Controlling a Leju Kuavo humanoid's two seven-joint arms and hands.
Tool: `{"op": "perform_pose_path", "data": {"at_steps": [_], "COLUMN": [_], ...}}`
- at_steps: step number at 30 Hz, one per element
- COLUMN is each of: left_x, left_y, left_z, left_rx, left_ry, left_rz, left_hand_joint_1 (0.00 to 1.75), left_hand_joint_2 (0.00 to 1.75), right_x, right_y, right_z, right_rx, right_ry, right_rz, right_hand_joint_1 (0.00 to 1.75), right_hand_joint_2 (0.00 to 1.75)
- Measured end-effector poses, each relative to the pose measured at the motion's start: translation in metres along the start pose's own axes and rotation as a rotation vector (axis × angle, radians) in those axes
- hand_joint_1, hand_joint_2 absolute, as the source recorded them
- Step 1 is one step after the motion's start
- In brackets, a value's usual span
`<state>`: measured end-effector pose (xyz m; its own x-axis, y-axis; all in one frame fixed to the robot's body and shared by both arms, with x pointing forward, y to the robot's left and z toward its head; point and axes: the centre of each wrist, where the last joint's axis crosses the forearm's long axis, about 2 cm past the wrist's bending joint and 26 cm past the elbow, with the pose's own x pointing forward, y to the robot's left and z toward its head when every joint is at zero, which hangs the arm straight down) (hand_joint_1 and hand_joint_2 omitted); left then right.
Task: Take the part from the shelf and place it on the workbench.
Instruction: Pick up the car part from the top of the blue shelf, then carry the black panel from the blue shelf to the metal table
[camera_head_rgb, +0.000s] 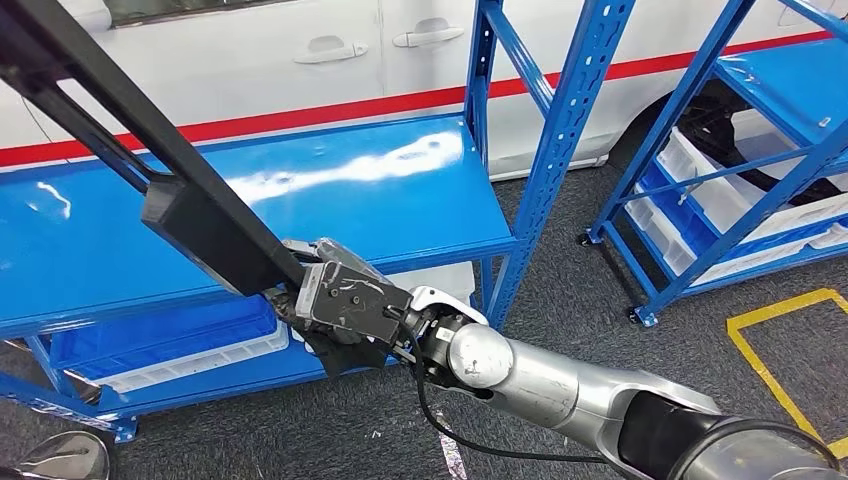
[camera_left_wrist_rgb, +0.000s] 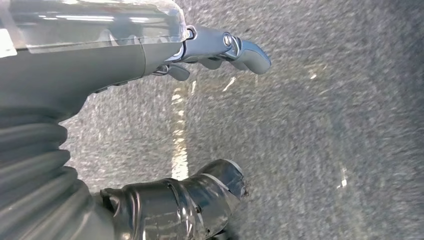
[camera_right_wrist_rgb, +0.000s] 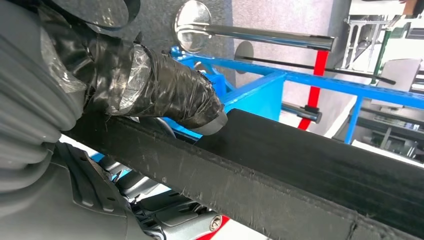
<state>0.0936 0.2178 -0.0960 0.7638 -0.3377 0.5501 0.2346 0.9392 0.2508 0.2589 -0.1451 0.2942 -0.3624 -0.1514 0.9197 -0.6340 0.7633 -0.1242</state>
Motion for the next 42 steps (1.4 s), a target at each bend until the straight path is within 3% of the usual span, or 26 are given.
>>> {"op": "perform_pose_path", "data": {"at_steps": [12,22,42], "left_x": [-0.002,-0.001,-0.005], "left_y": [0.000,0.001,0.000], "left_z": [0.001,0.000,0.002], "left_rx": [0.000,0.013,0.032], "left_ry": [0.004,-0.007,-0.019], "left_rz": [-0.001,0.001,0.005], "left_hand_joint_1": [0.00,0.00,0.00], "left_hand_joint_2": [1.75,1.75,1.75], "right_x": [0.000,0.004,0.004], "right_y": [-0.001,0.001,-0.003], "right_z": [0.001,0.009,0.025], "right_rx": [-0.009,-0.149,-0.365], "right_ry": [-0.015,-0.178,-0.211], "right_rz": [0.009,0.042,0.091], "right_hand_joint_1": [1.75,1.75,1.75], "right_hand_joint_2": [1.75,1.75,1.75]}}
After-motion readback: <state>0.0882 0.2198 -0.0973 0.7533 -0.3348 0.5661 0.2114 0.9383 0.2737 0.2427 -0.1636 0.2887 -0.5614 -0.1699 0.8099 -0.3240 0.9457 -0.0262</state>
